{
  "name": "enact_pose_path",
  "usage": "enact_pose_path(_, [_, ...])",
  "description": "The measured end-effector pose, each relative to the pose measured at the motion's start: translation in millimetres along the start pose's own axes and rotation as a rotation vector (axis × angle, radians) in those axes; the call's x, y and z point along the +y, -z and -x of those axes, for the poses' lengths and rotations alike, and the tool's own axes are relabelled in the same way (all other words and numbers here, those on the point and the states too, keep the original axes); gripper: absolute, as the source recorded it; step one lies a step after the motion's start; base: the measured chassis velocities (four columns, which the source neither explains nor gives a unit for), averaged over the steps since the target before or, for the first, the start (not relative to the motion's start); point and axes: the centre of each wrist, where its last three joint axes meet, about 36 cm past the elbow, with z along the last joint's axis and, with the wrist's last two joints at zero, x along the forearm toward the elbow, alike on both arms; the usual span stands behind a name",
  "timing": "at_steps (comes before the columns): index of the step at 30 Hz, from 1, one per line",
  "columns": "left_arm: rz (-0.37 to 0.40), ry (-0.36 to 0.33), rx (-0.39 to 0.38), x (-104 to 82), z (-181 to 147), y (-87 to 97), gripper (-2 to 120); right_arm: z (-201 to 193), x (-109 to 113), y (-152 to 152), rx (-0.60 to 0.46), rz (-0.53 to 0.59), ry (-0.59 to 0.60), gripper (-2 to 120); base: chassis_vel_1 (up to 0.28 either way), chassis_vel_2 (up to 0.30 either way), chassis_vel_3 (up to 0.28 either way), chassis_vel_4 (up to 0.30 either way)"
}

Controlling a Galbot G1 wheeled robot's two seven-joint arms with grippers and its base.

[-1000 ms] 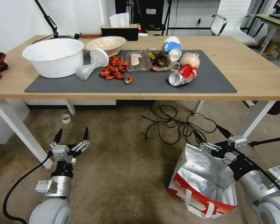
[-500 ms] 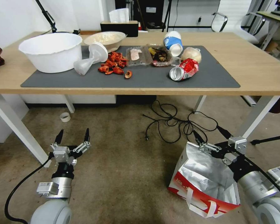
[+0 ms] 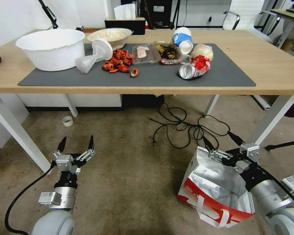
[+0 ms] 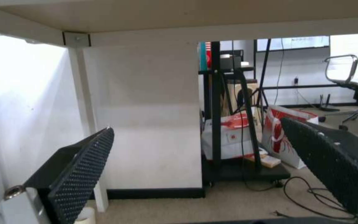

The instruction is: Pick up the food delivery bag from the floor and place it on the table.

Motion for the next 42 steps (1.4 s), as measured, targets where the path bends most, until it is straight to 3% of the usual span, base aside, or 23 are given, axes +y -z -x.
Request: enact_pose_path(42, [-0.011,-0.002,-0.013,-2.8,-2.2,-4.1,100,-1.6,2.0,-3.3,0.010,-0.009,-0.006,100,0.000,0.000,0.000,0.000])
